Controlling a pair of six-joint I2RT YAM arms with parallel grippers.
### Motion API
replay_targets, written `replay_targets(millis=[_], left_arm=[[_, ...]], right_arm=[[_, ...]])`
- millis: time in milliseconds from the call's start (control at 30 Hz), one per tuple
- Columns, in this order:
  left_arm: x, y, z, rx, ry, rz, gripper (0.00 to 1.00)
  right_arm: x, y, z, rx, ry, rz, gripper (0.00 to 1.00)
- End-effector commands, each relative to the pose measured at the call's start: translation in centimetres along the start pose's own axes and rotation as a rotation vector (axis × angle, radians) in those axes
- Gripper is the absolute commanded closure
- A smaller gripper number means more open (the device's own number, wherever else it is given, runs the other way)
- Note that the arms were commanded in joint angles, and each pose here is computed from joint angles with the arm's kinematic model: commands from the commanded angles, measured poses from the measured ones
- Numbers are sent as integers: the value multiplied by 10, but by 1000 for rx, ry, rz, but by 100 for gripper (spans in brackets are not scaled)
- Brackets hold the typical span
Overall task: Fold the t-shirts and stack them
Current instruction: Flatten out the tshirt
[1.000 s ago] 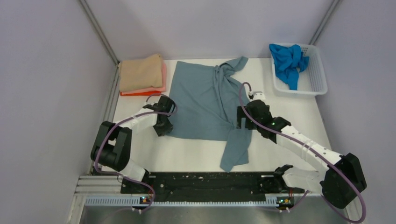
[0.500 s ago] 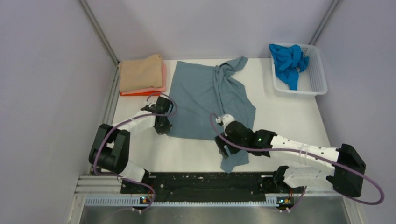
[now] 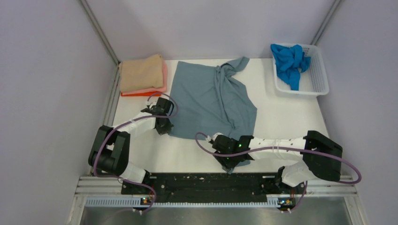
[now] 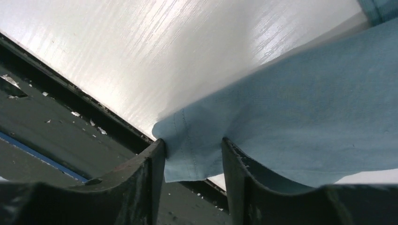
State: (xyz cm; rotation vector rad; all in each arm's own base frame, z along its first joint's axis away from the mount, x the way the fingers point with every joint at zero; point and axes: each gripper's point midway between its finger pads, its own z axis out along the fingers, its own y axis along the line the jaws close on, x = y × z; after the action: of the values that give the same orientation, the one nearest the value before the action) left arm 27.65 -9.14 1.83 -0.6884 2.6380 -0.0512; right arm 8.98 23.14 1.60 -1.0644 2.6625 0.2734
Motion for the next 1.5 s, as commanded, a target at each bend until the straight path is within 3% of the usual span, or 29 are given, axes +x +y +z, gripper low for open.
replay_targets(millis=[0,133,233,333,467,633,733,800,967,1100,1233,1467], left_arm=[[0,7,2,-22,-21,-10,100],[-5,14,-1,-49,-49,-19,100],[-5,16,-2,-51,-58,-18,100],[-7,19,-4,-59,-78,-24,100],[-8,21,-5,-68,-83,-32,100],[-11,23,-8,-69,-96,-40,100],[-13,20,-12,-48,-104,-49,100],[-14,21,-14,-45,-112,-46,100],[-11,26,-18,-52,-113,-53,100],[-22,21,-35,9,-174,-76,100],[-60,-5,-86,186,-338,-100,100],[-124,-43,-204,482,-618,-100,100]], right_arm=[[2,-8,11,84,4,46,59],[-10,-23,1,174,-58,97,93],[-38,-30,-29,212,-196,145,99],[-59,-66,-64,291,-333,273,99],[-62,-142,-98,405,-464,568,100],[-3,-212,-126,654,-503,861,97],[7,-219,-119,589,-535,952,98],[8,-218,-109,540,-529,953,100],[19,-237,-104,639,-517,1042,100],[-8,-241,-115,592,-599,1021,100],[-37,-253,-171,620,-804,1024,100],[-83,-247,-309,566,-1279,968,100]])
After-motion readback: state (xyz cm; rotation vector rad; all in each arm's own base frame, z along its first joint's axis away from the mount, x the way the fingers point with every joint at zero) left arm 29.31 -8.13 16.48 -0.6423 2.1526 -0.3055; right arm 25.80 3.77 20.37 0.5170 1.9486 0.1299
